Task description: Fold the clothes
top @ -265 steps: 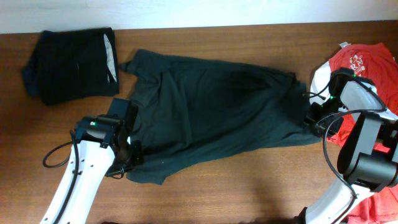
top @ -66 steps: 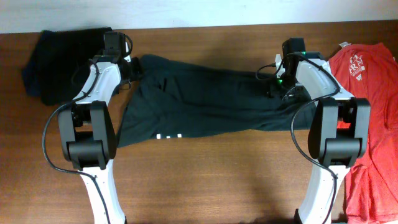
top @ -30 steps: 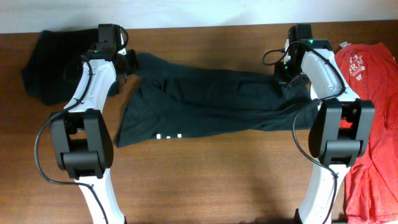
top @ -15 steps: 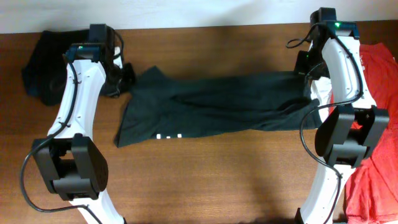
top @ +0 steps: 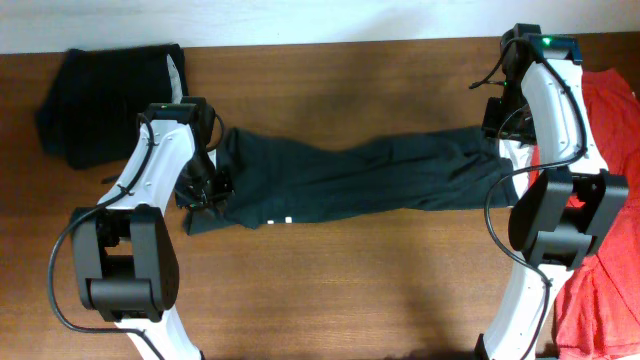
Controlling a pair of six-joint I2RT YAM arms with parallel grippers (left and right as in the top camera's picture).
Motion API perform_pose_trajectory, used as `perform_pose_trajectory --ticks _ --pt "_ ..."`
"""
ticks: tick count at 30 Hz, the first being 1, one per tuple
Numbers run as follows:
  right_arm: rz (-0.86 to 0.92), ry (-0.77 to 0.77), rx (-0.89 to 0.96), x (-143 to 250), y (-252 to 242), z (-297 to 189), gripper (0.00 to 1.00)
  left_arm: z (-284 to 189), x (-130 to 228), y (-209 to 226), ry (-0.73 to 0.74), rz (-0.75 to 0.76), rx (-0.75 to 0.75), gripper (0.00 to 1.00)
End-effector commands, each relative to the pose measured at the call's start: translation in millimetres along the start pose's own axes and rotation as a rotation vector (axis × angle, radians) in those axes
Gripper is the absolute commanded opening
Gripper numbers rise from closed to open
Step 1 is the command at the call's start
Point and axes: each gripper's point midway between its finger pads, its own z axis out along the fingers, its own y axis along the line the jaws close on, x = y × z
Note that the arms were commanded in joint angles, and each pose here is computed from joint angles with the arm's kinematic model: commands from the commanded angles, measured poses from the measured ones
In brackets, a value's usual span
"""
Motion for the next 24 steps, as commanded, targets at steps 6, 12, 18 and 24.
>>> perform_pose_trajectory --ticks 6,12,18,24 --pt "-0.100 0.044 -0.238 8.2 39.9 0.3 0.54 -84.9 -36.9 -60.3 -0.262 0.162 0.128 0.72" --pt "-0.095 0.126 -0.236 27.4 43.8 24.8 0.04 -45.2 -71.8 -139.1 -0.396 0.396 0.145 0.06" --pt "-0.074 0.177 -0.227 46.5 51.6 72.7 0.04 48.6 -116.3 -73.0 -0.210 0.227 0.091 0.01" --pt "-0.079 0.173 -0.227 60.6 58.9 115.4 0.04 65.5 -134.3 67.2 -0.163 -0.108 -0.176 0.01"
